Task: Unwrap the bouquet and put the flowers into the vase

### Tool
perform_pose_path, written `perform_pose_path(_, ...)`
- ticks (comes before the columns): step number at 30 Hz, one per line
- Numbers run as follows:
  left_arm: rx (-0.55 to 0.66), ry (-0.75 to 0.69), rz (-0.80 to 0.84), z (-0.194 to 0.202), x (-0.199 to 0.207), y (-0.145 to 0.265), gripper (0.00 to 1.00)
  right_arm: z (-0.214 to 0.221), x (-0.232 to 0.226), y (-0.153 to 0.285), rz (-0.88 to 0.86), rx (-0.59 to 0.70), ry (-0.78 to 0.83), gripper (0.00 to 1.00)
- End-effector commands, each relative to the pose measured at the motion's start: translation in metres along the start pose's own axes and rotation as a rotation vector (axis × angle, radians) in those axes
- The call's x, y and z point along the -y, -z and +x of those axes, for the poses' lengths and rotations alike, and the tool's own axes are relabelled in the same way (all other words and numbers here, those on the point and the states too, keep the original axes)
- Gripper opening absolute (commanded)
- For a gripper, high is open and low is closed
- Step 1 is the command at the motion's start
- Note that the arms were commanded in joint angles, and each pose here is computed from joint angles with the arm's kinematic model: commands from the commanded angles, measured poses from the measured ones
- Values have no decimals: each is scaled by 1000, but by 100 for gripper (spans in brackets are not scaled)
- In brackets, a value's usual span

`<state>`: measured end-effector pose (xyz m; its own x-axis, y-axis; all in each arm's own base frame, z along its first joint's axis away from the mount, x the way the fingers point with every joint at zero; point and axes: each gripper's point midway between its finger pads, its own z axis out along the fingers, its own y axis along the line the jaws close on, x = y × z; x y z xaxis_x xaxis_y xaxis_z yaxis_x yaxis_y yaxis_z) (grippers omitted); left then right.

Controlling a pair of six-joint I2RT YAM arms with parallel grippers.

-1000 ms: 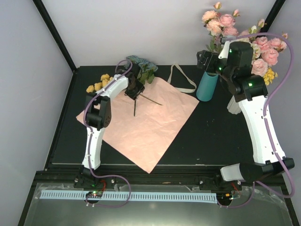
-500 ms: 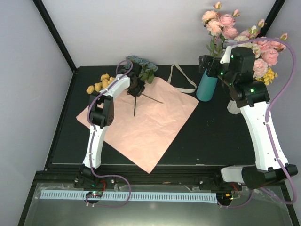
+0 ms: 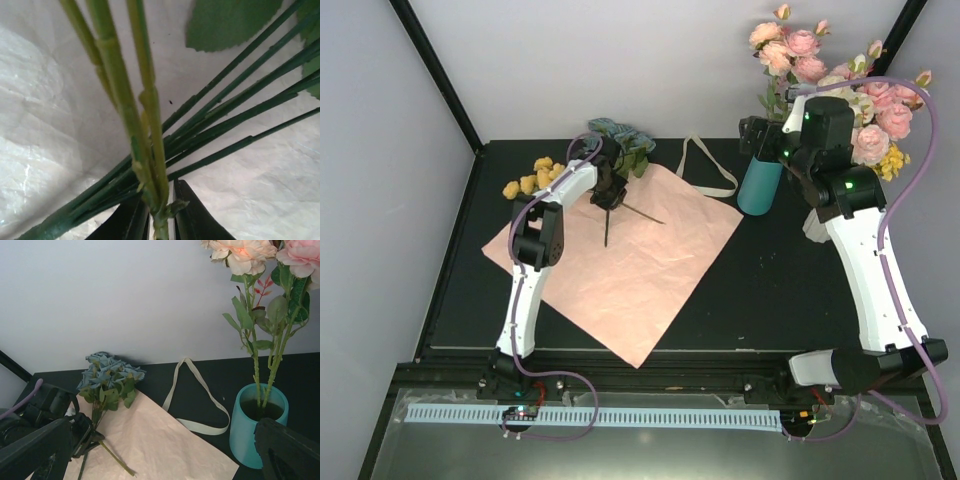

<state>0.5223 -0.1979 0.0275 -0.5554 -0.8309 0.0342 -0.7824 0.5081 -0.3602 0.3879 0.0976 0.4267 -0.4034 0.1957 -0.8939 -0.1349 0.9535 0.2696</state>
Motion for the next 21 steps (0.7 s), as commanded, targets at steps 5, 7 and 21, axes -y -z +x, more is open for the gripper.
perform_pose_path(5,-30,-20,51,-1,14,0,2,-15,-6,8,-21,45,-1,100)
perform_pose_path(7,-9,-39,79,-3,22,13,2,-16,-7,8,-25,47,-5,100)
perform_pose_path(21,266,-553,321,0,34,202,1,-12,-40,-21,-212,14,-27,100)
